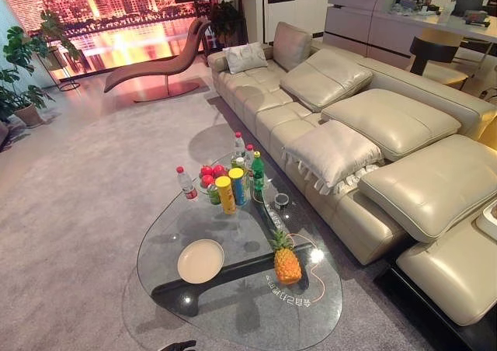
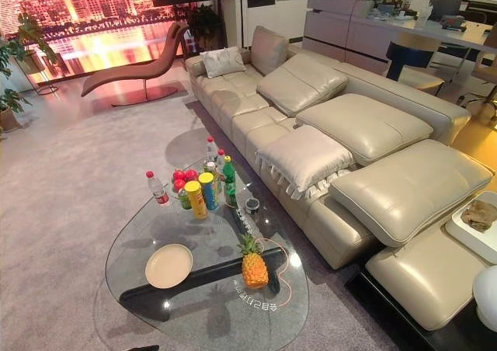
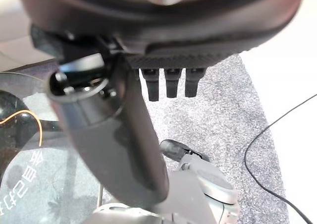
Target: Pick up the fruit to the plate
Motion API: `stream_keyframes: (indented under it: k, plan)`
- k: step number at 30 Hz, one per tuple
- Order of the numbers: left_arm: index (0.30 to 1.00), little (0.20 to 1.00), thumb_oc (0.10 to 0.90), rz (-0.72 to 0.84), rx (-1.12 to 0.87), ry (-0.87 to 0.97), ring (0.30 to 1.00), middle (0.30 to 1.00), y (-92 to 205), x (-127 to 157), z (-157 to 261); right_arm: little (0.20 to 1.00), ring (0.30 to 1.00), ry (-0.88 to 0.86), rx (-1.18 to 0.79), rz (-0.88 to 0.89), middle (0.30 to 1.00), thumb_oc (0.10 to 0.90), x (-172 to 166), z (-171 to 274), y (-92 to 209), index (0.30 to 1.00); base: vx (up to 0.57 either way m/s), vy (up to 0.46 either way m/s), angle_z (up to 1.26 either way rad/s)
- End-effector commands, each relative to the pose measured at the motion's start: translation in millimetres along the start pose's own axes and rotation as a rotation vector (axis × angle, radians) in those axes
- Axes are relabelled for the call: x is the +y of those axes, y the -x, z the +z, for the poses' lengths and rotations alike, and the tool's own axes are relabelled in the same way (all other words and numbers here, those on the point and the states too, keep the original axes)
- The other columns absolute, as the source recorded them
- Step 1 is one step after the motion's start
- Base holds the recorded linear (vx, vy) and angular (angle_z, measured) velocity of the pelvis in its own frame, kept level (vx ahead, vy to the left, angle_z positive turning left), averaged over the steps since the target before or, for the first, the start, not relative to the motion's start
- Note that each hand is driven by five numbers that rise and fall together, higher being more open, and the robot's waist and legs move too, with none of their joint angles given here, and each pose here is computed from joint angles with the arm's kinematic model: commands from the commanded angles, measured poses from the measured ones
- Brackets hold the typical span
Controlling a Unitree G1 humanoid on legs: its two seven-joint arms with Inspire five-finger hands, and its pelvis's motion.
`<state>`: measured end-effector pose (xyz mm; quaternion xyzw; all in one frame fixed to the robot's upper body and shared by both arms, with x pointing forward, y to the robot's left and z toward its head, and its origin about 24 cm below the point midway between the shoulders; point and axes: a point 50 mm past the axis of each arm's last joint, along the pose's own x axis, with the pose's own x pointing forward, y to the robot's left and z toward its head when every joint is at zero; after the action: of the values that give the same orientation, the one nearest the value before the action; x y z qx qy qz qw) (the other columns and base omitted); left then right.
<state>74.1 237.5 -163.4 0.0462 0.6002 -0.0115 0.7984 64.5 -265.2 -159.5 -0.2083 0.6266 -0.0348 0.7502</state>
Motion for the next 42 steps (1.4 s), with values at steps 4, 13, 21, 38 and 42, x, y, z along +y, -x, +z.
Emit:
stream_keyframes:
  k: [4, 13, 21, 38, 42]
  plan:
    - [0.900, 0.900, 0.800, 0.019, -0.054, -0.012, 0.900, 0.900, -2.4, 5.7, 27.1, 0.900, 0.900, -0.029, -0.037, -0.062, 0.900, 0.800, -16.3, 26.2, -1.7, 0.900, 0.00, 0.000, 0.00]
    - [0.900, 0.900, 0.800, 0.062, -0.080, 0.033, 0.900, 0.900, -2.6, 8.7, 38.3, 0.900, 0.900, -0.037, -0.057, -0.094, 0.900, 0.800, -30.2, 38.5, -1.3, 0.900, -0.01, -0.002, 0.00]
    - [0.900, 0.900, 0.800, 0.117, -0.164, 0.099, 0.900, 0.900, 0.5, 22.1, 60.4, 0.900, 0.900, -0.073, -0.063, -0.126, 0.900, 0.800, -45.5, 42.9, -0.4, 0.900, -0.09, 0.003, 0.01]
    - [0.900, 0.900, 0.800, 0.077, -0.506, 0.153, 0.900, 0.900, 21.1, 38.6, 152.7, 0.900, 0.900, -0.238, -0.314, -0.249, 0.900, 0.800, -92.9, 129.6, 18.5, 0.900, -0.09, 0.018, 0.03]
    - [0.900, 0.900, 0.800, 0.124, -0.677, 0.333, 0.900, 0.900, 37.9, 49.7, 188.9, 0.900, 0.900, -0.310, -0.489, -0.330, 0.900, 0.800, -108.3, 163.6, 33.9, 0.900, -0.09, -0.026, -0.01]
